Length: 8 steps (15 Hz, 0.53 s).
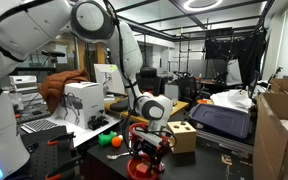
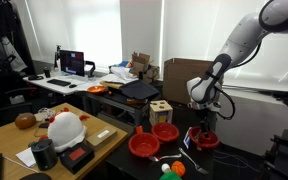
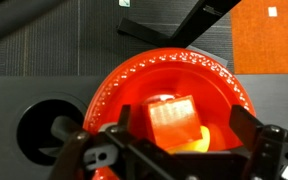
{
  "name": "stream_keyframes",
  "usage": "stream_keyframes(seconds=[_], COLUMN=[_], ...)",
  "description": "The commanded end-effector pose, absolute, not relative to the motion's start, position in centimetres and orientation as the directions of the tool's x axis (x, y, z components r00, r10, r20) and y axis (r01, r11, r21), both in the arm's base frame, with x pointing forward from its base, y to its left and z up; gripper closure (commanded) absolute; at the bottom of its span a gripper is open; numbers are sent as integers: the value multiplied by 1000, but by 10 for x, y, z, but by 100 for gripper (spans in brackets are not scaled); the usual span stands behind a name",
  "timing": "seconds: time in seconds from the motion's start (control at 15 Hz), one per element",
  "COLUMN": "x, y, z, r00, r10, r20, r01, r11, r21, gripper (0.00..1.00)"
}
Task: Move the red block to the red bowl on the left.
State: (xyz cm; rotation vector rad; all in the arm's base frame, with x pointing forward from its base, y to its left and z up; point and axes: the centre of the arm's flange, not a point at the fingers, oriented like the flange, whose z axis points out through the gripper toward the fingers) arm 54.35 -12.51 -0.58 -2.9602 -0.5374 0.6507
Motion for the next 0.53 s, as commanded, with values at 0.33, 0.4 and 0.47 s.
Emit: stream_keyframes(seconds=[0.33, 0.4, 0.47], x=[545, 544, 542], y=[-118, -119, -121], z=[9, 8, 6], r00=[855, 855, 854], r10=[363, 361, 360], r20=[-371, -373, -375], r01=[329, 329, 330], r11=[-932, -933, -933], r21=[-153, -148, -143], gripper=[0, 0, 0])
